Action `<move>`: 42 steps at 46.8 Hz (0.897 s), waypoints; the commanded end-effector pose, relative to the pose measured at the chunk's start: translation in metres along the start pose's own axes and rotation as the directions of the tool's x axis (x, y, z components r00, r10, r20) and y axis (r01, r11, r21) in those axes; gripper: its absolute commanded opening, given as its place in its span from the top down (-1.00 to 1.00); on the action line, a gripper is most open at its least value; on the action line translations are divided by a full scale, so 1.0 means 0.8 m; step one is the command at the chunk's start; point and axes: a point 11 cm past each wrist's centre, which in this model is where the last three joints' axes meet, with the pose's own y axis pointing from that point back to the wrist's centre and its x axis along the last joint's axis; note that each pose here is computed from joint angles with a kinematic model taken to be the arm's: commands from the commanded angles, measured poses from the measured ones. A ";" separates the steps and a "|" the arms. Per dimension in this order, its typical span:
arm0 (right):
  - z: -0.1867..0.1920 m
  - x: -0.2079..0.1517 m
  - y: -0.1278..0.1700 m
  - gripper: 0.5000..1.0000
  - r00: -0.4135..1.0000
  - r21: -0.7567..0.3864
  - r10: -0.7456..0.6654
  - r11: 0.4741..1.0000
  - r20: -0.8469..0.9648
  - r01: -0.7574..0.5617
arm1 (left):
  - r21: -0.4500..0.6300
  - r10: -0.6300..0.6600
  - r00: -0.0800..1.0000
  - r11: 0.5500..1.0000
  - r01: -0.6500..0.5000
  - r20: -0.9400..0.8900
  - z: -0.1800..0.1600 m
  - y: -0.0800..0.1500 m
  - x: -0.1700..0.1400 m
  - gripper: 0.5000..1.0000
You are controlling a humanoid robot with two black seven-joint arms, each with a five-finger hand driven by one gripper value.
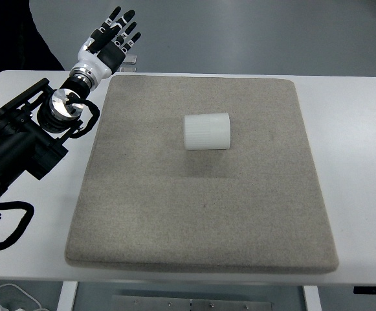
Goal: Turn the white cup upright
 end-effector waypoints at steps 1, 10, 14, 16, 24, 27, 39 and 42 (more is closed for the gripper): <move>0.000 0.001 0.000 -0.72 1.000 0.000 0.001 1.000 0.000 -0.001 | 0.000 0.001 1.000 1.000 -0.001 0.002 0.000 0.000 0.001 -0.98; 0.000 0.001 0.000 -0.72 1.000 0.000 0.001 1.000 0.000 -0.001 | -0.002 0.008 1.000 1.000 -0.008 0.003 0.001 0.000 0.004 -0.98; 0.000 0.000 0.000 -0.72 1.000 0.000 0.000 1.000 0.000 0.000 | -0.005 0.029 0.999 1.000 -0.029 0.017 0.004 0.000 0.013 -0.98; 0.000 0.000 0.000 -0.72 1.000 0.001 0.000 1.000 0.000 0.000 | -0.010 0.033 0.999 0.999 -0.032 0.017 0.007 0.000 0.015 -0.98; 0.000 0.001 0.000 -0.72 1.000 0.000 0.001 1.000 0.000 -0.001 | -0.016 0.045 0.999 0.999 -0.045 0.030 0.013 0.000 0.020 -0.98; 0.000 0.000 0.000 -0.72 1.000 0.000 0.000 1.000 0.000 0.000 | -0.023 0.047 0.998 0.999 -0.046 0.038 0.018 0.002 0.026 -0.98; 0.000 0.000 0.000 -0.72 1.000 0.000 0.000 1.000 0.000 0.000 | 0.023 -0.050 0.989 0.999 0.047 0.142 0.011 -0.007 -0.006 -0.98; 0.000 0.000 0.000 -0.72 1.000 0.000 0.000 1.000 0.000 0.000 | 0.033 -0.074 0.979 0.997 0.069 0.192 0.014 -0.012 -0.019 -0.98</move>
